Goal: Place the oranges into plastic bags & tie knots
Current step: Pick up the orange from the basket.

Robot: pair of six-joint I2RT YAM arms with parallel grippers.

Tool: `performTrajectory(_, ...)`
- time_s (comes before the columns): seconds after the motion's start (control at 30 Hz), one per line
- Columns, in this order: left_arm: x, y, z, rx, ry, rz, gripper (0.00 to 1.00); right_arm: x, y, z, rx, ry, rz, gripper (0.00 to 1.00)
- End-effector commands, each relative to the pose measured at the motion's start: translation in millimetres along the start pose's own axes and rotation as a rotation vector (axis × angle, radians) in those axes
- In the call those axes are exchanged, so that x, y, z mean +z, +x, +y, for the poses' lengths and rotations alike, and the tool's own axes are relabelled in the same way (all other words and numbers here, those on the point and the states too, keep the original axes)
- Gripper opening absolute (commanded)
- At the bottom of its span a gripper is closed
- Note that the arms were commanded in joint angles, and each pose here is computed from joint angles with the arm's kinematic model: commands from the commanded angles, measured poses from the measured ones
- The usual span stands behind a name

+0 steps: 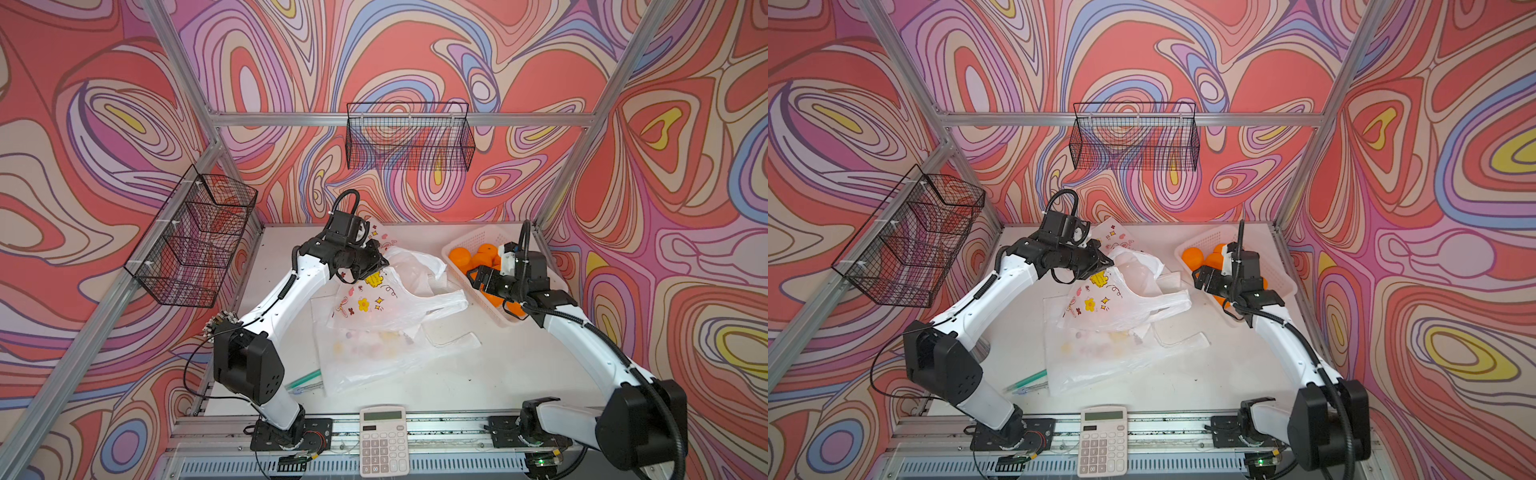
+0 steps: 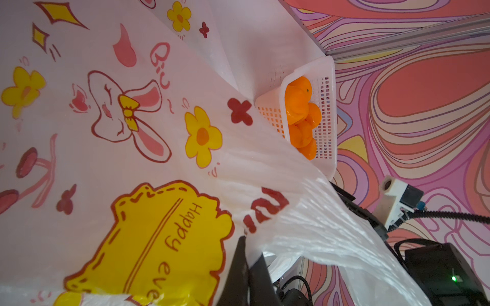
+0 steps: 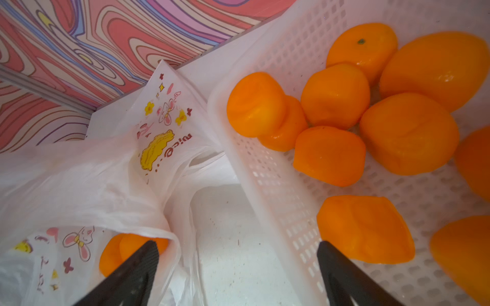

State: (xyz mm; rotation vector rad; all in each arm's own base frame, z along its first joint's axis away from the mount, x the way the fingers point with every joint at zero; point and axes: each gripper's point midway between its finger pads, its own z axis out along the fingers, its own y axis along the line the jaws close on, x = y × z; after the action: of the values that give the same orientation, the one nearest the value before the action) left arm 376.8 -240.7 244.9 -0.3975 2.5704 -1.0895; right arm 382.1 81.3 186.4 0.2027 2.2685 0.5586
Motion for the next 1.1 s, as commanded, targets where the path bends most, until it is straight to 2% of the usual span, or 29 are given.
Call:
performTrajectory(0.0, -2.3, -0.3, 0.8, 0.007, 0.007, -0.005, 0.00, 34.2, -25.3, 1.5, -0.018, -0.032, -0.006, 0.98)
performTrajectory(0.17, -1.9, 1.1, 0.1, 0.010, 0.014, 0.000, 0.00, 89.6, -48.3, -7.4, 0.053, -0.032, -0.004, 0.98)
performTrajectory(0.37, -2.8, 2.4, -2.0, 0.016, 0.023, 0.004, 0.00, 143.7, -44.9, -19.9, 0.118, -0.033, 0.055, 0.94)
performTrajectory(0.47, -4.5, 2.2, -1.5, 0.019, 0.021, -0.001, 0.00, 156.2, -43.1, -21.8, 0.129, -0.045, 0.066, 0.89)
performTrajectory(0.53, -4.7, 1.9, -1.4, 0.019, 0.021, -0.003, 0.00, 161.0, -40.6, -22.7, 0.133, -0.052, 0.073, 0.78)
performTrajectory(0.67, -3.9, 1.9, -1.5, 0.021, 0.021, -0.001, 0.00, 159.5, -36.3, -23.2, 0.126, -0.052, 0.081, 0.65)
performTrajectory(0.83, -3.8, 1.9, -1.1, 0.020, 0.019, -0.001, 0.00, 134.0, -41.9, -17.3, 0.095, -0.046, 0.049, 0.52)
performTrajectory(1.07, -3.0, 1.3, 0.0, 0.020, 0.016, -0.001, 0.00, 72.0, -41.2, -1.3, 0.064, -0.062, -0.011, 0.49)
